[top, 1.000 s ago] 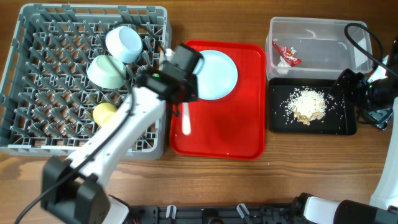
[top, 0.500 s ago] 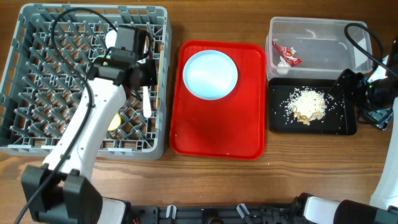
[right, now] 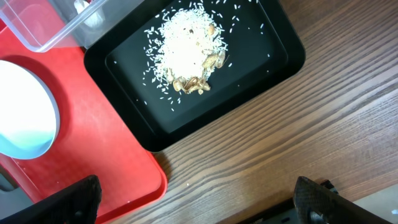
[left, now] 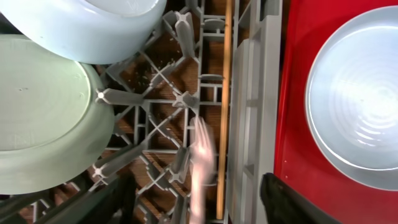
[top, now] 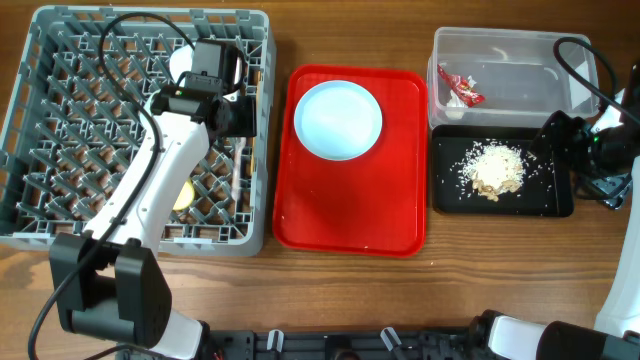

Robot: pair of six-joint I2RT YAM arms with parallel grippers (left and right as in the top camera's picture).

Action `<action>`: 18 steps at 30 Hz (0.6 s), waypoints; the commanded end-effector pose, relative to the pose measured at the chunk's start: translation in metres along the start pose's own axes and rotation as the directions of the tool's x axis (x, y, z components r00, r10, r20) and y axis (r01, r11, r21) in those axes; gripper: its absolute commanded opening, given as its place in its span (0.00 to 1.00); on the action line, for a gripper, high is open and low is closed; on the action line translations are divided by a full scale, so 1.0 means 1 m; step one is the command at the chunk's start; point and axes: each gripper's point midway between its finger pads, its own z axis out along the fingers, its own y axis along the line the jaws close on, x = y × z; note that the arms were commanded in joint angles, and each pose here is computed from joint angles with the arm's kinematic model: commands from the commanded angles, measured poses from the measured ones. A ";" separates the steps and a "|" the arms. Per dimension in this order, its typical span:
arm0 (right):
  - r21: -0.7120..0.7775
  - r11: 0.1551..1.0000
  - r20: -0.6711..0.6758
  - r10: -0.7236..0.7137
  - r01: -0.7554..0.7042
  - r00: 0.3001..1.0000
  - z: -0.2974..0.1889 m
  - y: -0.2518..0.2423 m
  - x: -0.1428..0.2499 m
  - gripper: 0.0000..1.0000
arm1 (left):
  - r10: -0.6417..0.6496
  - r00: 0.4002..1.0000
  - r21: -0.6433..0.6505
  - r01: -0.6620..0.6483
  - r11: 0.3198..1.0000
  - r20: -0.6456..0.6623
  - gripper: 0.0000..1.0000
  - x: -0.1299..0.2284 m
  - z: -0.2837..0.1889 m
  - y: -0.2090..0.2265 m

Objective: Sort waste into correct bins and load items into the dishwasher rack
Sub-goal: 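Carry the white fork into the dish rack and release it, then reach the left gripper to the white plate rim and grasp it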

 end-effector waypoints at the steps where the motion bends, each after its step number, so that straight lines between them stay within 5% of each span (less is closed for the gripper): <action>1: -0.019 1.000 0.024 -0.015 0.015 1.000 -0.008 0.002 0.001 1.00 | 0.003 1.000 0.082 -0.003 0.997 0.005 0.66 0.000 -0.006 -0.013; 7: -0.019 1.000 0.024 -0.015 0.015 1.000 -0.008 0.002 0.001 1.00 | 0.009 0.998 0.254 -0.023 0.967 0.056 0.66 -0.007 -0.033 -0.044; 11: -0.019 1.000 0.025 -0.014 0.015 1.000 -0.008 0.002 0.000 1.00 | 0.067 0.994 0.455 -0.100 0.885 0.088 0.77 -0.006 -0.051 -0.101; 14: -0.019 1.000 0.025 -0.015 0.015 1.000 -0.008 0.002 0.000 1.00 | 0.098 0.988 0.502 -0.145 0.853 0.119 0.85 -0.005 -0.065 -0.134; 18: -0.020 1.000 0.029 -0.015 0.015 0.999 -0.008 0.003 -0.001 1.00 | 0.094 0.983 0.533 -0.167 0.830 0.161 0.82 -0.014 -0.084 -0.163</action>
